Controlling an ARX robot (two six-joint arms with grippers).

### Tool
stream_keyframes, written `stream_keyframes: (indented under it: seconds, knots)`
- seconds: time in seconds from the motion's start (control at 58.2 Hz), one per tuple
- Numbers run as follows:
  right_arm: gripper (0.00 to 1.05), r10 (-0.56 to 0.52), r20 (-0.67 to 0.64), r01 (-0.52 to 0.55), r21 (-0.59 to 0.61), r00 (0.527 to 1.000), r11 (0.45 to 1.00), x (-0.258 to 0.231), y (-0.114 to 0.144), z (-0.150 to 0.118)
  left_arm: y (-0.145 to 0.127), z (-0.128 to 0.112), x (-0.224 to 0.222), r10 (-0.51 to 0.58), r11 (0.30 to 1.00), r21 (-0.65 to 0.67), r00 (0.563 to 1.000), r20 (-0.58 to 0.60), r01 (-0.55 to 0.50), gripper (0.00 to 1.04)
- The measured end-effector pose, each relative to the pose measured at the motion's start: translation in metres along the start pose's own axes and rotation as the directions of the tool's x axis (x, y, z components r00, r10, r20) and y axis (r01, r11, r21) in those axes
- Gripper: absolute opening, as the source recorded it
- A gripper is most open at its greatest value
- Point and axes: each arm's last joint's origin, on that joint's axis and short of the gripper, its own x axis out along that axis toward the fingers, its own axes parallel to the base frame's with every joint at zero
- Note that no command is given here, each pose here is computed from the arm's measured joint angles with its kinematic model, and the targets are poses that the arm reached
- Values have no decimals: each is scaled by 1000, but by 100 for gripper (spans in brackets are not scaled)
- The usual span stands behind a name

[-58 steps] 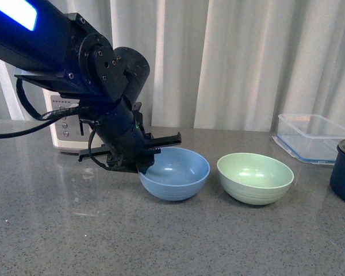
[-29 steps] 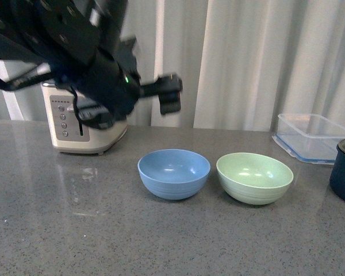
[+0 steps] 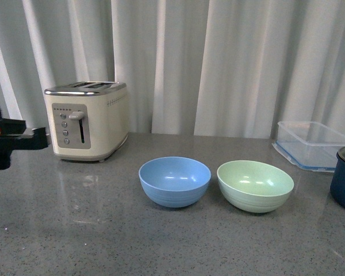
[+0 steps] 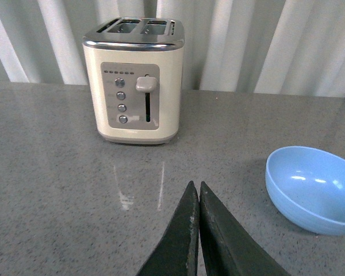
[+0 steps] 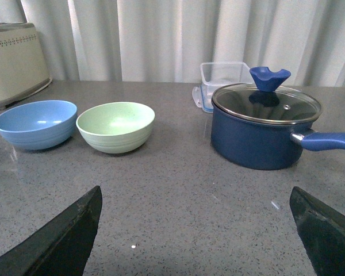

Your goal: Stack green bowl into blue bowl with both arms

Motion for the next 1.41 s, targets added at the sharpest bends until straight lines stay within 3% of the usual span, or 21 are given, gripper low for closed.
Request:
stream_keyframes:
  seconds: [0.481,0.841,1.408]
  knots:
    - [95,0,0,0,0,1000,1000,0,0,0,31,-34,-85,6,1000,1,1000,-18,-6,4]
    - [95,0,0,0,0,1000,1000,0,0,0,33,-52,-122,10,1000,2,1000,-27,-10,4]
    - [95,0,0,0,0,1000,1000,0,0,0,32,-39,-151,9,1000,2,1000,16,-9,4]
